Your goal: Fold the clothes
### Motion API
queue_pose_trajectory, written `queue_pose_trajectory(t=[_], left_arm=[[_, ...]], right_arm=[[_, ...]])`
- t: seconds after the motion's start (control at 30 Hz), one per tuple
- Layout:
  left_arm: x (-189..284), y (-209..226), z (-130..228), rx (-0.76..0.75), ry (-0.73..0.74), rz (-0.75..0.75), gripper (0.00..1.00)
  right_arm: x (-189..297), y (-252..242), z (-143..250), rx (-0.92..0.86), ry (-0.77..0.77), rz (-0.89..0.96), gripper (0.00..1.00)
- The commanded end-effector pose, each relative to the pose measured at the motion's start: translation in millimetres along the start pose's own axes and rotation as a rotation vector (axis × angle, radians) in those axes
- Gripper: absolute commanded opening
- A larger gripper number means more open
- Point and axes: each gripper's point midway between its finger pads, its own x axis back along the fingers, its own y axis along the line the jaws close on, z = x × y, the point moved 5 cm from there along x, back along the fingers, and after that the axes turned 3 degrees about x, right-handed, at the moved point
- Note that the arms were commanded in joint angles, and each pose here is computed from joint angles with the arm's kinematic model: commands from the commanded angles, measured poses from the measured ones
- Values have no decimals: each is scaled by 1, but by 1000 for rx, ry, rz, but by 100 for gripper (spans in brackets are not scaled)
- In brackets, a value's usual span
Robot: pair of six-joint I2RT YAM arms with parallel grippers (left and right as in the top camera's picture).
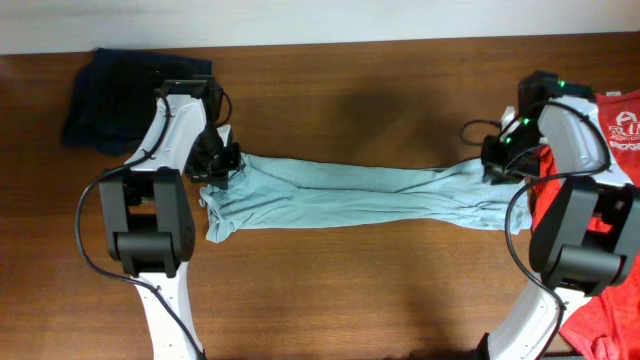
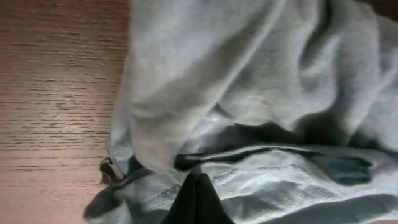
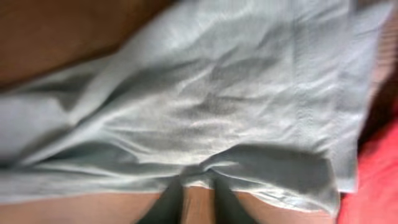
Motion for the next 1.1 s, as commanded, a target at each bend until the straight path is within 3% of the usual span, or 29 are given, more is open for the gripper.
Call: queue_pose_trajectory(t=[0.0,0.13,0.2,0.27,0.33,0.4,1.0,1.07], left_arm=[[-2,4,1,-11,7,-16,0],[-2,4,1,-11,6,-16,3],[-2,4,0,-11,3,-15,20],[-2,4,-1,-11,-1,-14,42],[-2,4,-1,-11,-1,-14,56],[-2,4,-1,-11,-1,-14,62],[-2,4,-1,-11,-4,-13,67],[-2,4,-1,-11,-4,-13,67]], right_arm=[[7,-20,-4,-35,-19,24,30],[9,-47,-4,-62,-28,-9,56],[10,-55,-5,-62,-45,-62,67],[11,-63,-8,-78,-72,-100,71],[10,-70,-9,-83,-85,-106,75],[9,-75,-9,-96,-94,-107,77],[-69,-67,-11,-50,-207,-223,75],[-76,-66,-10,-48,-216,-232,67]])
